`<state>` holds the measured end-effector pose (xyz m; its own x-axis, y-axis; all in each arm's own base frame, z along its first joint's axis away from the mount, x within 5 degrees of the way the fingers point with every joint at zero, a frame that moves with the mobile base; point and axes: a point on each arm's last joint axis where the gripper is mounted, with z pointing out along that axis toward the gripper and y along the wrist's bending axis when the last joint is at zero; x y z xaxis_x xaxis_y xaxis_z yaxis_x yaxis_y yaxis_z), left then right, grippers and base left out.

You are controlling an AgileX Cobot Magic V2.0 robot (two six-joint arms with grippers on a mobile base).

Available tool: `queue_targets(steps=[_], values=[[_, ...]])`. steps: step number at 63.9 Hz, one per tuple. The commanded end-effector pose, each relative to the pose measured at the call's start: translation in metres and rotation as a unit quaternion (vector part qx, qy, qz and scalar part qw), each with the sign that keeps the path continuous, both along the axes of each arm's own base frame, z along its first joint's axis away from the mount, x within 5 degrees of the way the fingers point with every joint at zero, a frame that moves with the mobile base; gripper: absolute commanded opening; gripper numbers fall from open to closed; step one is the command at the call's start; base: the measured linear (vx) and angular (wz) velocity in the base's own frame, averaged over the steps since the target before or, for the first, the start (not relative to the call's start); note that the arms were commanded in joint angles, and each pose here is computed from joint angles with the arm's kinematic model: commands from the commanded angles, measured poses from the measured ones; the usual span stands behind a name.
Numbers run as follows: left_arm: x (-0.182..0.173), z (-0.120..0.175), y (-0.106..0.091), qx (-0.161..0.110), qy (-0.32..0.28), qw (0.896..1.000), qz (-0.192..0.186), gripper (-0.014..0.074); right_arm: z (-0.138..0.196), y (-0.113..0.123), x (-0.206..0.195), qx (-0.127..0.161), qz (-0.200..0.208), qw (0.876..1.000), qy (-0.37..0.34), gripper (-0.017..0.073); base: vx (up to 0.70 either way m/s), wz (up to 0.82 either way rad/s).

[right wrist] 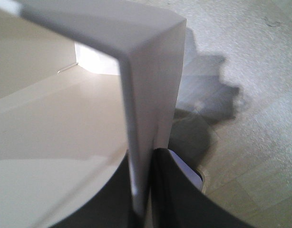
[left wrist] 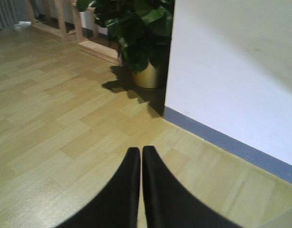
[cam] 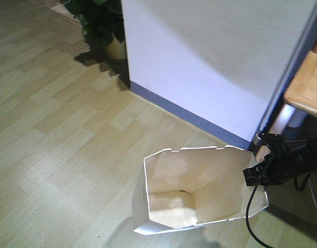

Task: Move trash bin to bedside with robot
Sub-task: 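Hold the bin in the right gripper while turning toward the bed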

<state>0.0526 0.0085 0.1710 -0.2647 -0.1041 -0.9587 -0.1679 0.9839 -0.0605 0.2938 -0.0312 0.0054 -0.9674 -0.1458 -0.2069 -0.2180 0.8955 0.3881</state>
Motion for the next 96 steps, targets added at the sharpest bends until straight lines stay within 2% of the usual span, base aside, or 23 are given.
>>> queue_targets(steps=[1,47,96], values=[[0.0008,0.0054,-0.0003,0.002,-0.038,0.999,-0.002,-0.0006,0.0300,0.0104,0.0086,0.079,-0.005,0.997,-0.025,-0.0006,0.02,0.36],[0.0008,0.0054,-0.0003,0.002,-0.038,0.999,-0.002,-0.0006,0.0299,0.0104,0.0085,0.079,-0.005,0.997,-0.025,-0.0006,0.08,0.35],[0.0008,0.0054,-0.0003,0.002,-0.038,0.999,-0.002,-0.0006,0.0299,0.0103,0.0085,0.078,-0.005,0.997,-0.025,-0.0006,0.14,0.53]])
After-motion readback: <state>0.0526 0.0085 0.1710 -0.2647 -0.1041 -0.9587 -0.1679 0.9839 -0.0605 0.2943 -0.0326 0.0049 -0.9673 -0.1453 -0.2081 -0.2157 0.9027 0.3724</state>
